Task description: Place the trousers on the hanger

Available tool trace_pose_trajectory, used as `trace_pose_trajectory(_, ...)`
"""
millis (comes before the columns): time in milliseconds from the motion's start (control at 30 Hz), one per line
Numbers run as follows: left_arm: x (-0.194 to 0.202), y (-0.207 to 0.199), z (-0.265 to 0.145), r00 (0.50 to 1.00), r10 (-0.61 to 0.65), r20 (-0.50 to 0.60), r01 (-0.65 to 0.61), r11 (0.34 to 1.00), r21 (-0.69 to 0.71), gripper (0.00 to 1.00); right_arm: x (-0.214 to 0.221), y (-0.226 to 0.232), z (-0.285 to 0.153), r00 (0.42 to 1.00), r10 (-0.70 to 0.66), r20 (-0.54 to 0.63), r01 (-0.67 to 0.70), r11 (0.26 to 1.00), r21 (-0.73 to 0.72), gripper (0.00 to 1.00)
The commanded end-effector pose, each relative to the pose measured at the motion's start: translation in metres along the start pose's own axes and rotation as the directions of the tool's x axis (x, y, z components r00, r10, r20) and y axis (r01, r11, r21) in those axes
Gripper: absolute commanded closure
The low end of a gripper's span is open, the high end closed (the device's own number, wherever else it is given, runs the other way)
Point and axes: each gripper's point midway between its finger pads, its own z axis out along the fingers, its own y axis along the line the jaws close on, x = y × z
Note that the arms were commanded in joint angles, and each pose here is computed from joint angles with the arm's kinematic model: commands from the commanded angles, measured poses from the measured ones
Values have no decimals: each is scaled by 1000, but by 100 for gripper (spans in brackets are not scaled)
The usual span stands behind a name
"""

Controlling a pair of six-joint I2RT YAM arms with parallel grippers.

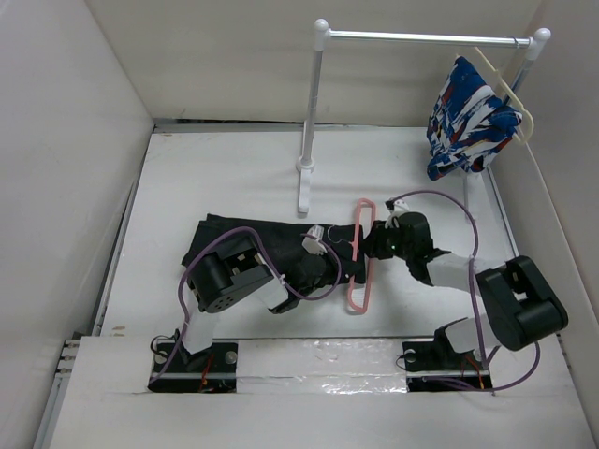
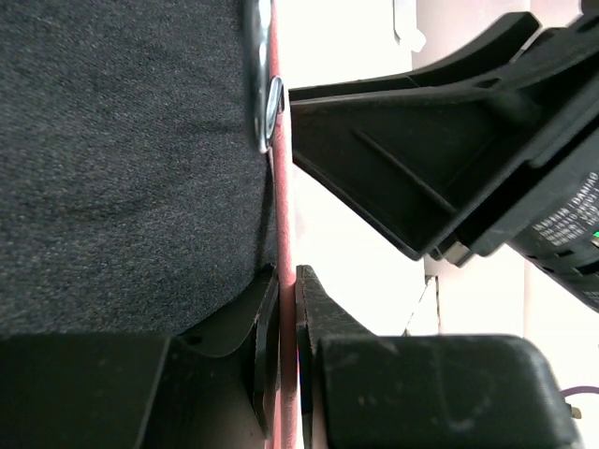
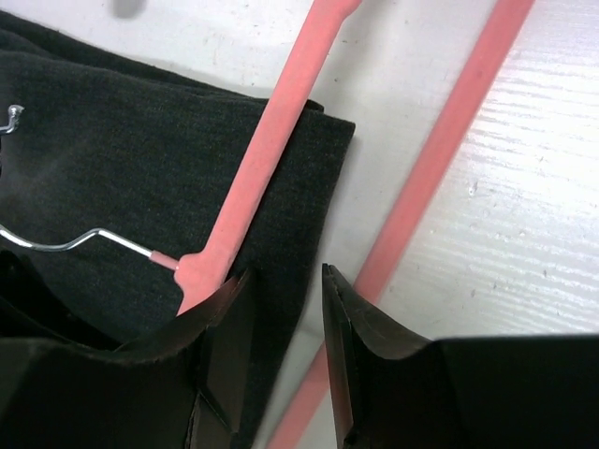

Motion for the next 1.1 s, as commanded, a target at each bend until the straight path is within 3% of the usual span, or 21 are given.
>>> trace_pose_trajectory(0, -6, -12, 2, 999, -6, 37, 5, 999, 44, 100, -26, 10, 9, 997, -21, 77, 25, 998, -51, 60)
trace_pose_trajectory(200, -7, -10, 1, 999, 3, 44, -4, 999, 35, 100, -8, 5, 22, 999, 19, 37, -16, 995, -98, 66)
trace_pose_trajectory(233, -8, -10, 0, 999, 4, 47, -5, 999, 35, 100, -7, 7, 23, 999, 25, 35, -21, 994, -111, 72)
trace_pose_trajectory(267, -9, -7, -1, 999, 8, 51, -9, 1000, 28, 100, -8, 6, 22, 999, 31, 40, -26, 993, -118, 88)
trace_pose_trajectory(367, -11, -3, -4, 998, 18, 60, -19, 1000, 12, 100, -14, 6, 16, 997, 42, 72, -32, 991, -131, 100)
trace_pose_trajectory(900, -52, 40, -52, 972, 168, 167, -141, 977, -158, 100, -67, -30, -65, 967, 7, 253, -3, 1000, -13, 100)
trace_pose_trajectory(1067, -48, 47, -54, 968, 214, 132, -188, 964, -186, 100, -90, -28, -82, 958, 6, 285, 6, 999, -41, 100)
